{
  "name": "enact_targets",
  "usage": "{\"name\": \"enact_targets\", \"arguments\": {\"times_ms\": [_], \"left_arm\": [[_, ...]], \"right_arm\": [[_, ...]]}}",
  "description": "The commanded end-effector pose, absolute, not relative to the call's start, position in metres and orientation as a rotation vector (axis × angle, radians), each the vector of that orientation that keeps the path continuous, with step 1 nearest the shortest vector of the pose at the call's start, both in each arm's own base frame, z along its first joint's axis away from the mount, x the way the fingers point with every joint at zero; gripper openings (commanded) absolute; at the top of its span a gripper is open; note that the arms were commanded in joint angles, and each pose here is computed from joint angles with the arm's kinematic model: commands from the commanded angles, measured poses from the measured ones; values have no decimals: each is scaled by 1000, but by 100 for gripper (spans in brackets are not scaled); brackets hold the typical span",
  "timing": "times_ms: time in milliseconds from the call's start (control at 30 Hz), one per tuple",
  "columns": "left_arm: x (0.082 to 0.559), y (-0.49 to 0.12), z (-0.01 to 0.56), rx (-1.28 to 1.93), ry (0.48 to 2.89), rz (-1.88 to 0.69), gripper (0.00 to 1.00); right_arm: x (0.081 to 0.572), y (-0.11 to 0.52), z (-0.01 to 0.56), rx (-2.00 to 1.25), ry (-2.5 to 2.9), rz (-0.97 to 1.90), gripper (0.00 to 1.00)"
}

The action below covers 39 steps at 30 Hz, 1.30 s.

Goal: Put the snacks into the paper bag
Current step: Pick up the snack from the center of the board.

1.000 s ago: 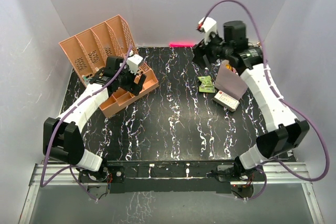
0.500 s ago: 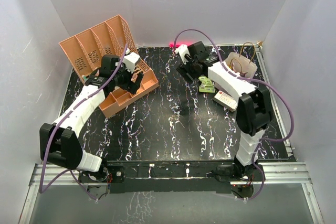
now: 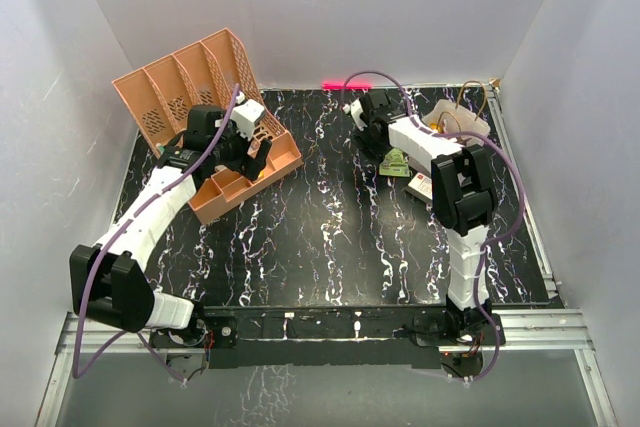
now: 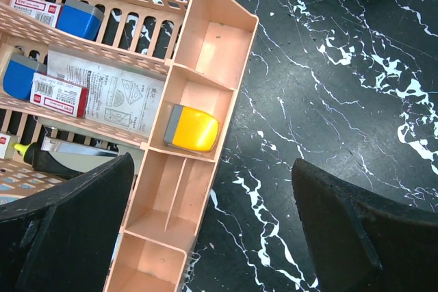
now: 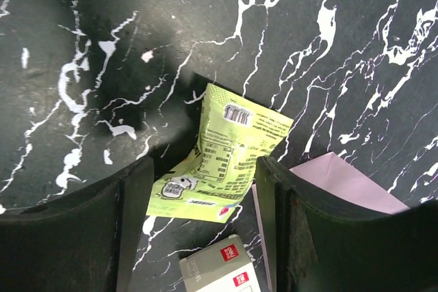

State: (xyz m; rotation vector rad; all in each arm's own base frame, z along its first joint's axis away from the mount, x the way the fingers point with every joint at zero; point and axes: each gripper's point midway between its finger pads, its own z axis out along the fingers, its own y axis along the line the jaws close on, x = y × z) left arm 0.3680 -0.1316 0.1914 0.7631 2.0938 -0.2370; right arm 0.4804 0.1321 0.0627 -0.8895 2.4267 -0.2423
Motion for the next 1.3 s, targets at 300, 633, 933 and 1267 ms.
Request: {"name": "enact_targets", "arguments": {"times_ms": [300, 633, 933, 1267], "left_arm": [[362, -130, 208, 778, 2044, -244, 98], [360, -129, 208, 780, 2042, -244, 98], [361, -129, 206, 781, 2046, -246, 98], [361, -130, 202, 789, 2053, -251, 98]], "right_arm": [[506, 121, 60, -809, 2410, -227, 51], [504, 116, 48, -789, 2452, -175, 34], [501, 122, 77, -779, 2411, -119, 17], [486, 157, 164, -805, 2243, 144, 11]]}}
